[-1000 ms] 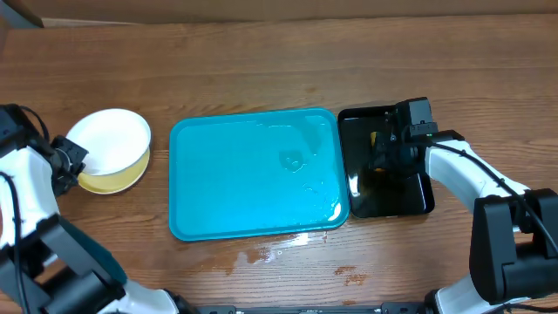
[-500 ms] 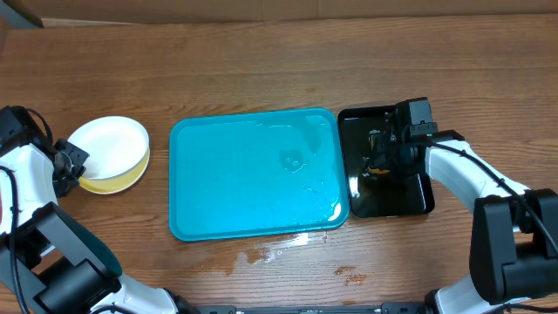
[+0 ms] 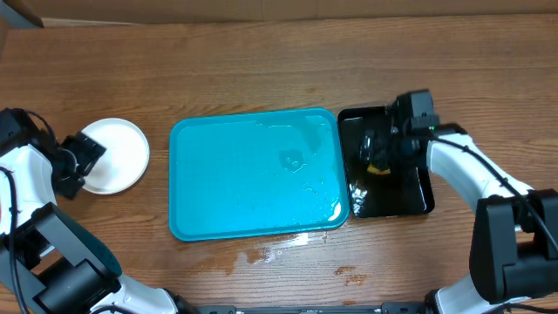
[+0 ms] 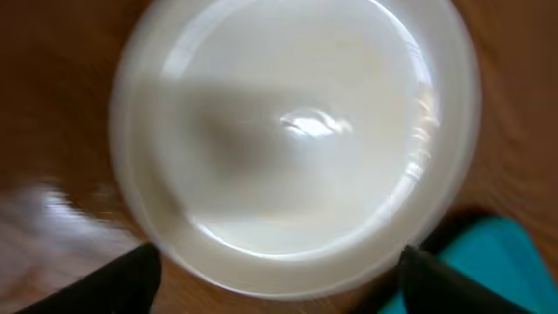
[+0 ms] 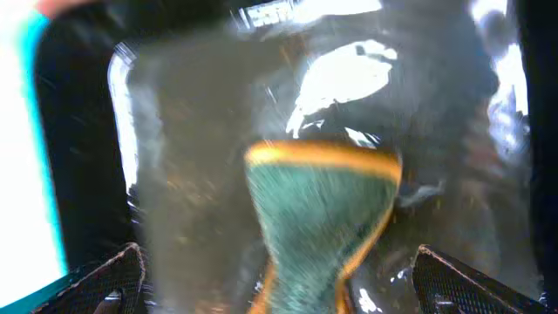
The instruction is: Clean dirty plates on tray and stack at the side
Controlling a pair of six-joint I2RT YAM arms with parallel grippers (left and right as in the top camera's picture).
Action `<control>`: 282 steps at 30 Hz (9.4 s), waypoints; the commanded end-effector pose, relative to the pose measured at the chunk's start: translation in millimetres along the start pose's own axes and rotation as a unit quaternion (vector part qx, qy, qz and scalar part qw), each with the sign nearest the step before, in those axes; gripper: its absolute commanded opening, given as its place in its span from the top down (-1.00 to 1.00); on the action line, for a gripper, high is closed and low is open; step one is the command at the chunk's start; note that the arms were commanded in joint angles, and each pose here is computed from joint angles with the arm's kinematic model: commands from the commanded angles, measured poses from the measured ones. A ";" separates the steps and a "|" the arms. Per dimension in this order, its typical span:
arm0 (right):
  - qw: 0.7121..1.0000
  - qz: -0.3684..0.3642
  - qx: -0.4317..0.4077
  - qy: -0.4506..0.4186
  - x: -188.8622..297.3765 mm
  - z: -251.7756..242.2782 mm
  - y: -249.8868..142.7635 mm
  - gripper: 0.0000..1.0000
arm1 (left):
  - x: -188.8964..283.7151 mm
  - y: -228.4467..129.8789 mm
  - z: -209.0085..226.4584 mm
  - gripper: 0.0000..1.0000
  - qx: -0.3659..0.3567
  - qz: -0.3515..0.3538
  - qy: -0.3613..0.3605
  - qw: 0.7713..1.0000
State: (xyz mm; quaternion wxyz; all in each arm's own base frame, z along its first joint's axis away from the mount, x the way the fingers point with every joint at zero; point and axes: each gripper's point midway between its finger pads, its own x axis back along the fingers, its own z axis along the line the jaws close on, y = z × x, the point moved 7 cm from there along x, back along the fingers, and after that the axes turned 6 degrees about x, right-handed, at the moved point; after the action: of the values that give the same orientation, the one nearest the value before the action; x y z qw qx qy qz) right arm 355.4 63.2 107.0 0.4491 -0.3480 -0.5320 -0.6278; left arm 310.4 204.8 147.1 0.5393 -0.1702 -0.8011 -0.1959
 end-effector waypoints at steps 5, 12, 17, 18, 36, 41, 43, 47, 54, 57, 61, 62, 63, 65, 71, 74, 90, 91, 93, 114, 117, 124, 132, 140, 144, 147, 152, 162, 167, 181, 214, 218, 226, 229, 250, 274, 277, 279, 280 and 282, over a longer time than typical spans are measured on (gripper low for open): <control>0.999 -0.045 0.011 0.009 21.4 6.6 35.6 -1.00 | 13.6 -24.8 -53.9 -1.00 -0.065 0.096 -0.221 0.968; 0.999 -0.046 0.011 0.009 21.4 6.5 35.6 -1.00 | 8.8 -40.1 -71.5 -1.00 -0.082 0.117 -0.220 0.965; 0.999 -0.046 0.011 0.009 21.4 6.5 35.6 -1.00 | 4.9 -42.3 -72.6 -1.00 -0.091 0.111 -0.196 0.970; 0.999 -0.046 0.011 0.009 21.4 6.5 35.6 -1.00 | 3.2 -41.0 -69.9 -1.00 -0.093 0.105 -0.179 0.974; 0.998 -0.054 0.012 0.011 27.6 7.9 37.4 -1.00 | -5.4 -20.1 -32.7 -1.00 -0.100 0.018 0.017 0.995; 0.992 -0.120 0.023 0.021 75.1 17.2 47.4 -1.00 | -5.5 -20.1 -32.7 -1.00 -0.100 0.017 0.017 0.995; 0.986 -0.165 0.030 0.027 108.4 22.5 50.6 -1.00 | -5.5 -20.1 -32.7 -0.99 -0.100 0.017 0.017 0.995; 0.960 -0.274 0.046 0.042 191.2 33.8 45.2 -1.00 | -5.5 -20.1 -32.7 -1.00 -0.100 0.017 0.017 0.995; 0.881 -0.472 0.045 0.012 330.7 32.8 -7.0 -1.00 | -5.4 -20.1 -32.7 -1.00 -0.100 0.018 0.017 0.995; 0.839 -0.542 0.037 -0.029 375.9 23.8 -40.2 -1.00 | -5.5 -20.1 -32.7 -1.00 -0.100 0.017 0.017 0.995; 0.795 -0.600 0.058 -0.066 408.4 16.2 -82.1 -1.00 | -5.4 -20.1 -32.7 -1.00 -0.100 0.018 0.017 0.995; 0.788 -0.609 0.058 -0.072 411.4 14.0 -90.7 -1.00 | -5.4 -20.1 -32.7 -1.00 -0.100 0.018 0.017 0.995; 0.782 -0.616 0.058 -0.078 412.4 11.9 -98.1 -1.00 | -5.5 -20.1 -32.7 -0.99 -0.100 0.017 0.017 0.995; 0.774 -0.625 0.052 -0.084 408.9 7.8 -109.0 -1.00 | -5.5 -20.1 -32.7 -1.00 -0.100 0.017 0.017 0.995; 0.762 -0.640 0.066 -0.077 363.3 0.4 -114.6 -1.00 | -5.5 -20.1 -32.7 -1.00 -0.100 0.017 0.017 0.995; 0.737 -0.670 0.071 -0.060 340.8 -1.9 -115.9 -1.00 | -5.5 -20.1 -32.7 -0.99 -0.100 0.017 0.017 0.995; 0.714 -0.698 0.043 -0.009 206.5 -25.0 -128.4 -1.00 | -5.4 -20.1 -32.7 -1.00 -0.100 0.018 0.017 0.995; 0.721 -0.692 0.042 -0.010 199.2 -26.5 -128.8 -1.00 | -5.4 -20.1 -32.7 -1.00 -0.100 0.018 0.017 0.995; 0.737 -0.675 0.037 -0.016 184.9 -30.1 -129.9 -1.00 | -5.5 -20.1 -32.7 -1.00 -0.100 0.017 0.017 0.995; 0.831 -0.554 0.025 -0.029 133.3 -39.3 -142.5 -1.00 | -5.4 -20.1 -32.7 -1.00 -0.100 0.018 0.017 0.995; 0.831 -0.555 0.025 -0.029 133.4 -39.3 -142.4 -1.00 | -5.4 -20.1 -32.7 -1.00 -0.100 0.018 0.017 0.995; 0.831 -0.555 0.025 -0.029 133.4 -39.2 -142.4 -1.00 | -5.5 -20.1 -32.7 -1.00 -0.100 0.017 0.017 0.995; 0.831 -0.555 0.025 -0.029 133.4 -39.2 -142.4 -1.00 | -5.5 -20.1 -32.7 -0.99 -0.100 0.017 0.017 0.995; 0.831 -0.555 0.025 -0.029 133.4 -39.3 -142.4 -1.00 | -5.5 -20.1 -32.7 -1.00 -0.100 0.017 0.017 0.995; 0.831 -0.555 0.025 -0.029 133.4 -39.3 -142.4 -1.00 | -5.5 -20.2 -32.8 -0.99 -0.100 0.018 0.017 0.995; 0.831 -0.555 0.025 -0.029 133.4 -39.3 -142.4 -1.00 | -3.7 -20.9 -34.5 -1.00 -0.102 0.016 0.015 0.995; 0.831 -0.555 0.025 -0.029 133.4 -39.2 -142.4 -1.00 | 27.0 -25.5 -50.0 -1.00 -0.123 -0.023 -0.006 0.992; 0.831 -0.555 0.025 -0.029 133.4 -39.2 -142.4 -1.00 | 148.2 -80.7 -101.3 -0.99 -0.221 -0.163 -0.110 0.955; 0.831 -0.555 0.025 -0.029 133.4 -39.3 -142.4 -1.00 | 205.2 -132.9 -118.9 -1.00 -0.286 -0.214 -0.181 0.916; 0.831 -0.555 0.025 -0.029 133.4 -39.3 -142.4 -1.00 | 290.6 -244.6 -55.0 -1.00 -0.390 -0.258 -0.266 0.843; 0.831 -0.555 0.025 -0.029 133.4 -39.3 -142.4 -1.00 | 179.7 -232.2 -25.1 -0.99 -0.220 -0.549 -0.482 0.646; 0.831 -0.555 0.025 -0.029 133.4 -39.3 -142.4 -1.00 | 163.7 -231.7 -20.4 -1.00 -0.216 -0.549 -0.474 0.654; 0.831 -0.555 0.025 -0.029 133.4 -39.2 -142.4 -1.00 | 123.9 -229.1 -14.2 -0.99 -0.219 -0.536 -0.443 0.684; 0.831 -0.555 0.025 -0.029 133.4 -39.3 -142.4 -1.00 | 105.8 -227.5 -11.3 -1.00 -0.227 -0.520 -0.418 0.709; 0.831 -0.555 0.025 -0.029 133.4 -39.3 -142.4 -1.00 | 50.3 -237.9 1.1 -0.99 -0.408 -0.460 -0.276 0.739; 0.831 -0.555 0.025 -0.029 133.4 -39.2 -142.4 -1.00 | 50.3 -237.8 1.1 -1.00 -0.407 -0.460 -0.275 0.739; 0.831 -0.554 0.025 -0.029 133.3 -39.2 -142.5 -1.00 | 50.2 -237.8 1.2 -0.99 -0.408 -0.460 -0.275 0.740; 0.831 -0.555 0.025 -0.029 133.4 -39.2 -142.4 -1.00 | 50.2 -237.8 1.2 -1.00 -0.408 -0.460 -0.275 0.740; 0.831 -0.555 0.025 -0.029 133.4 -39.3 -142.4 -1.00 | 50.2 -237.8 1.2 -0.99 -0.408 -0.460 -0.275 0.740; 0.831 -0.555 0.025 -0.029 133.4 -39.2 -142.4 -1.00 | 50.2 -237.8 1.2 -1.00 -0.408 -0.460 -0.275 0.740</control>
State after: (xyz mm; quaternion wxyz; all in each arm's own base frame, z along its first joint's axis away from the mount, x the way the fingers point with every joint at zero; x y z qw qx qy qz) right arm 176.4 2.0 173.3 0.0159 -0.0043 -0.6641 -0.7474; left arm 176.7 3.4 162.3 0.0255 -0.0301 -0.7442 -0.6668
